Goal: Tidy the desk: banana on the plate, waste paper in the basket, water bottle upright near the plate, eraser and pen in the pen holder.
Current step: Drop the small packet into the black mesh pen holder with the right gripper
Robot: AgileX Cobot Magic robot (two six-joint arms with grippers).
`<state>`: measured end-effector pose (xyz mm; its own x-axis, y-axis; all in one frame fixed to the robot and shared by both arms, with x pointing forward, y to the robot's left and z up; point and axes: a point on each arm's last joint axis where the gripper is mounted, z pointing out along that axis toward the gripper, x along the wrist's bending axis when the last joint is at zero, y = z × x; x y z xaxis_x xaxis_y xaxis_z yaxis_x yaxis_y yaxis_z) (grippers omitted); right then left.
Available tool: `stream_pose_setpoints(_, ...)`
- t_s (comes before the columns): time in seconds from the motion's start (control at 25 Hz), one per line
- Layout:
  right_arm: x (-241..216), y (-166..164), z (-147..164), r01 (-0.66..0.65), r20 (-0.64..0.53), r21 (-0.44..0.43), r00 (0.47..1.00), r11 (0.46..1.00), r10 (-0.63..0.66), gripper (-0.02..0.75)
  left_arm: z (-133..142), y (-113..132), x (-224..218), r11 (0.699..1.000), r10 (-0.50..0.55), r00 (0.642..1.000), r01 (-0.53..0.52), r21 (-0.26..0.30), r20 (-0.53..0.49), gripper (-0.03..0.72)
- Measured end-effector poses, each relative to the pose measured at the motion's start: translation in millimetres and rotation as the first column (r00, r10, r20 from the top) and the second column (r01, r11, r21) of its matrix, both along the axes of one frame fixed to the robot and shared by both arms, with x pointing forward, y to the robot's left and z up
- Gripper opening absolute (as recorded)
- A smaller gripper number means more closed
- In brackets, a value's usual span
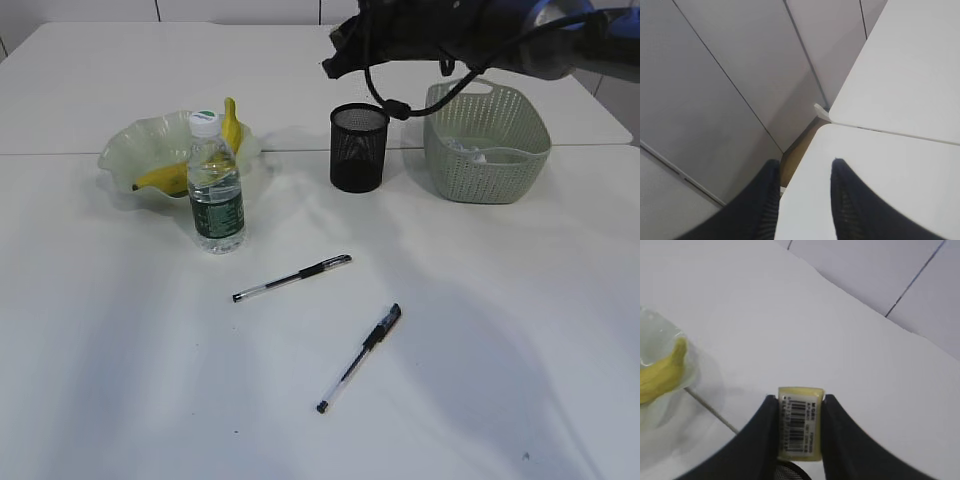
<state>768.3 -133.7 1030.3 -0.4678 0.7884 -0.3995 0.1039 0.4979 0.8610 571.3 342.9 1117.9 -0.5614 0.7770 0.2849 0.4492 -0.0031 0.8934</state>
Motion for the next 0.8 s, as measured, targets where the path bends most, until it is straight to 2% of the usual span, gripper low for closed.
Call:
stream_pose_setpoints(0.12,5,-17,1,0.049,-0.016,0.070,0.999,0.996,-0.048,0.193,0,0,0,1.000,0.000,1.000,0.000,0.000,0.000,0.236)
stream_pose_setpoints(0.24,8,-23,-1,0.074,-0.026,0.103,0.997,0.992,-0.071,0.193,0,0,0,1.000,0.000,1.000,0.000,0.000,0.000,0.236)
stream_pose_setpoints(0.48,11,-23,-11,0.085,-0.056,0.130,0.995,0.988,-0.078,0.193,0,0,0,1.000,0.000,1.000,0.000,0.000,0.000,0.236)
stream_pose_setpoints(0.72,17,-21,-46,0.097,-0.121,0.129,0.989,0.987,-0.082,0.193,0,0,0,1.000,0.000,1.000,0.000,0.000,0.000,0.236)
stream_pose_setpoints(0.8,17,-21,-48,0.100,-0.128,0.133,0.988,0.986,-0.083,0.193,0,0,0,1.000,0.000,1.000,0.000,0.000,0.000,0.236)
